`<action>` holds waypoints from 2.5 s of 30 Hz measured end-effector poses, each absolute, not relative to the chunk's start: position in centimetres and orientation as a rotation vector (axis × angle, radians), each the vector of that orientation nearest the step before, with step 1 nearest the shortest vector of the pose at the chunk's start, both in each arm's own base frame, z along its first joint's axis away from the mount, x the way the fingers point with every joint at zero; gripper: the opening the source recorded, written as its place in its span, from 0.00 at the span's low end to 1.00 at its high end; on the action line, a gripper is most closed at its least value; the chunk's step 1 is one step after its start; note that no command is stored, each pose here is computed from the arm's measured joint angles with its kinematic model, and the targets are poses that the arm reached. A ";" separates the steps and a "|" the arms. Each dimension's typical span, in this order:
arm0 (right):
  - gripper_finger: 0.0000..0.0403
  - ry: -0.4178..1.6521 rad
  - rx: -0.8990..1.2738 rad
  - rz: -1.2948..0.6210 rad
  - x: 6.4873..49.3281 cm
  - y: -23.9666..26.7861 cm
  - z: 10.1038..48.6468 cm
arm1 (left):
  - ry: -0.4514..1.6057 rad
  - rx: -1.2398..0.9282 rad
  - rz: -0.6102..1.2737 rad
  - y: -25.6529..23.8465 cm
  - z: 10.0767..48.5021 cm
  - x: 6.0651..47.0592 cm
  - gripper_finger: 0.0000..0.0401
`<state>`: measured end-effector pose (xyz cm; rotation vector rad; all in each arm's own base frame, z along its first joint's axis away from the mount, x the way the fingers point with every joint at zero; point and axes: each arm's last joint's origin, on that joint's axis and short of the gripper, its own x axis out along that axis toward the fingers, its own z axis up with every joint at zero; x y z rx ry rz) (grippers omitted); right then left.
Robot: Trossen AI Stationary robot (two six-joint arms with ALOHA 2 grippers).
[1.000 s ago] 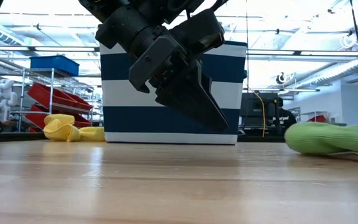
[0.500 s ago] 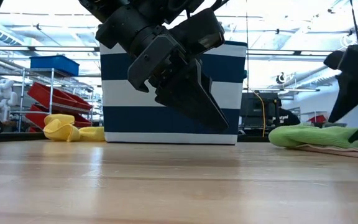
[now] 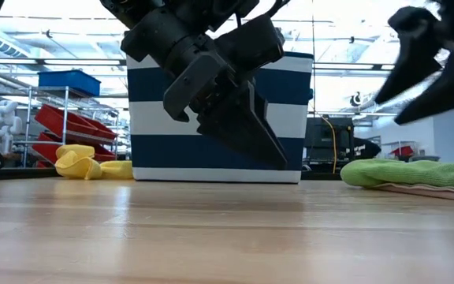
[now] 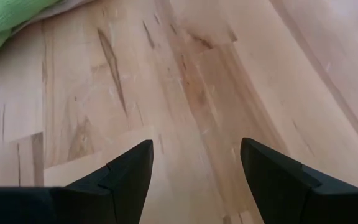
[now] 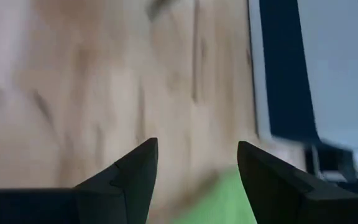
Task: Fold towel
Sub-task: Fold the yellow towel
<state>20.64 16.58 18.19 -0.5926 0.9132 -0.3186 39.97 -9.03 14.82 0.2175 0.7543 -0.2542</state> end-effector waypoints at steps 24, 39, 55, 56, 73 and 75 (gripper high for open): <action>0.51 0.565 -0.476 0.202 26.7 19.3 20.4 | 0.947 0.308 -0.319 -10.8 13.5 37.9 0.62; 0.51 0.382 -0.433 0.614 30.8 16.7 20.5 | 1.067 0.315 -0.300 -8.8 14.1 37.0 0.48; 0.51 0.534 -0.389 0.559 31.1 13.4 18.5 | 1.349 0.318 -0.178 -3.1 15.3 34.2 0.44; 0.51 0.535 -0.388 0.558 31.1 13.3 18.4 | 1.357 0.315 -0.173 -2.6 15.0 34.1 0.44; 0.51 0.562 -0.349 0.543 30.3 12.8 16.9 | 1.314 0.208 -0.136 2.2 16.4 32.8 0.44; 0.51 0.557 -0.348 0.542 30.2 12.8 16.8 | 1.299 0.202 -0.124 2.5 17.3 32.4 0.44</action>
